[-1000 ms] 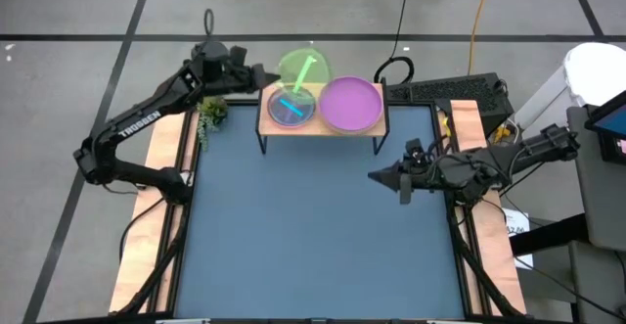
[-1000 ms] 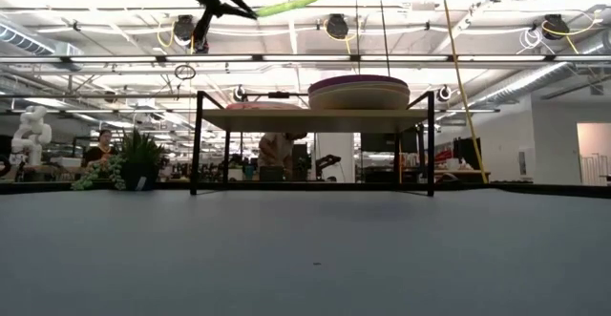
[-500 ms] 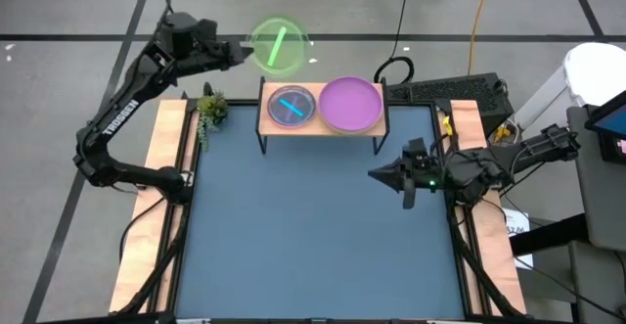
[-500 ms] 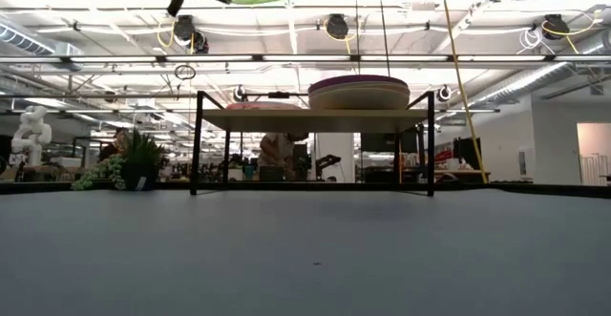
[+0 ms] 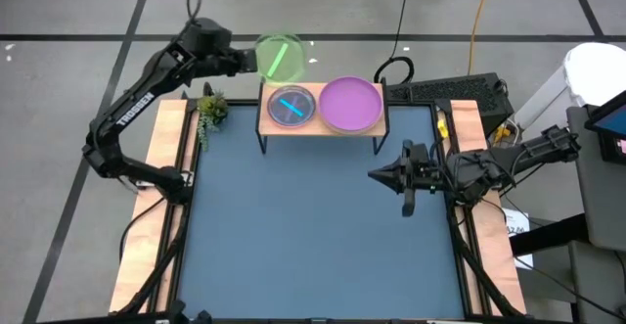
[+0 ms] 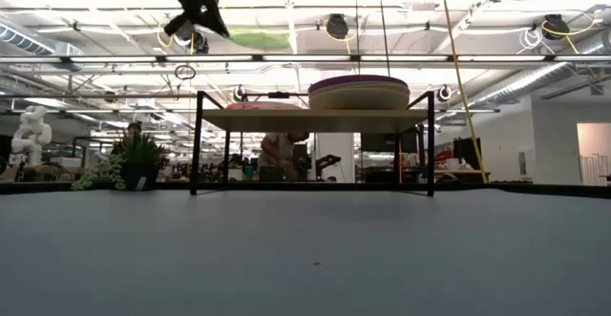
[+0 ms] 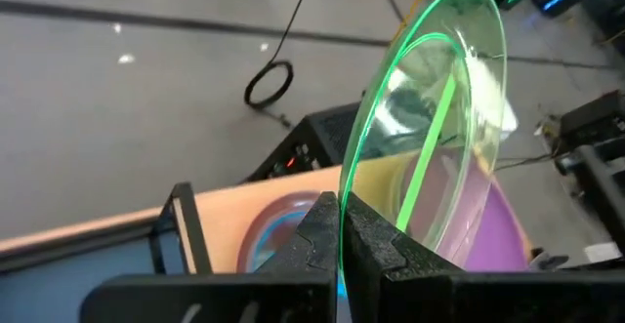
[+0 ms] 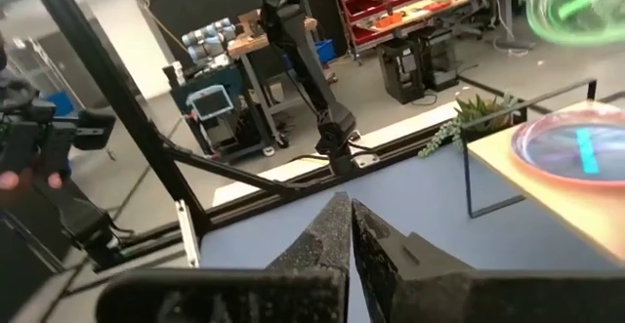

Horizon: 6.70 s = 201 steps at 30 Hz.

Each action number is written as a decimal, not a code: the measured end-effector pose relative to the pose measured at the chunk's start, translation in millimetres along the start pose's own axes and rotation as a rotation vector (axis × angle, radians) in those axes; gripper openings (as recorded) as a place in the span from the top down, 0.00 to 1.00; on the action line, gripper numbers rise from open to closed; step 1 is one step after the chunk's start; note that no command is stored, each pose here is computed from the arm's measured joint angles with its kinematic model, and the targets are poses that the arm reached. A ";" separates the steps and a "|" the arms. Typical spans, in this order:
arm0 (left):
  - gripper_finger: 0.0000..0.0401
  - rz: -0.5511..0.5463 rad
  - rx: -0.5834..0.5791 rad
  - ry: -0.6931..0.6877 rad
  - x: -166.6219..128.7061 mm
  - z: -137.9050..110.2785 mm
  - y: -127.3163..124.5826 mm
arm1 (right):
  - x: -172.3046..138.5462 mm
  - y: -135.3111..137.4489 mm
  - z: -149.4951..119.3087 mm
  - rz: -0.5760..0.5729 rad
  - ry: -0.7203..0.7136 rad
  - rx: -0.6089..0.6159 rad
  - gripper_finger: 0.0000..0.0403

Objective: Place and stack plates onto a shelf
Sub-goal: Stack the green plate on top of the blue plate on the shelf, then return to Home Position

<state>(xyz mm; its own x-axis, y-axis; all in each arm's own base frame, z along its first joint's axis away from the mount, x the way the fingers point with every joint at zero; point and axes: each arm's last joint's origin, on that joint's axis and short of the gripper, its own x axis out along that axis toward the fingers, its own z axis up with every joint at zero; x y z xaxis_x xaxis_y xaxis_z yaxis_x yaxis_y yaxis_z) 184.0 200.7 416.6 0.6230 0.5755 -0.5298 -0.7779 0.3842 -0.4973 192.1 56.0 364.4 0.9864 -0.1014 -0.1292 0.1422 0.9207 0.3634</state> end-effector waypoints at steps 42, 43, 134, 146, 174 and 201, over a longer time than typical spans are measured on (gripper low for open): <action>0.98 0.143 -0.159 0.401 61.9 -38.1 8.4 | 0.0 -1.1 -2.5 -0.010 0.024 -0.070 1.00; 0.98 0.150 -0.153 0.399 61.8 -38.2 8.7 | 0.0 -1.2 -2.5 -0.010 0.024 -0.071 1.00; 0.97 -0.539 0.741 0.230 -94.1 -173.8 -126.5 | -19.0 -0.3 0.6 0.261 0.061 -0.561 1.00; 0.99 -0.803 0.669 0.048 -85.6 -210.1 -109.8 | -16.6 -3.4 1.6 0.238 0.058 -0.586 1.00; 1.00 -0.901 0.854 -0.120 -128.9 -199.4 -5.4 | -16.7 -2.7 5.1 0.216 0.020 -0.574 1.00; 1.00 -0.875 0.744 -0.298 -40.4 -291.0 57.6 | -6.3 -37.9 -34.8 -0.123 0.211 -0.584 1.00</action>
<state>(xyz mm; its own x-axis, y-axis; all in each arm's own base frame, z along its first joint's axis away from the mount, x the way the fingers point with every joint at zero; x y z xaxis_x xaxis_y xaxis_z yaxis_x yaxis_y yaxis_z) 138.0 -10.6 209.5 0.9996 0.0157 0.0216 -0.0149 0.9992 -0.0375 177.6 34.8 319.3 0.9196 -0.1983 -0.3391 0.1267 0.9669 -0.2216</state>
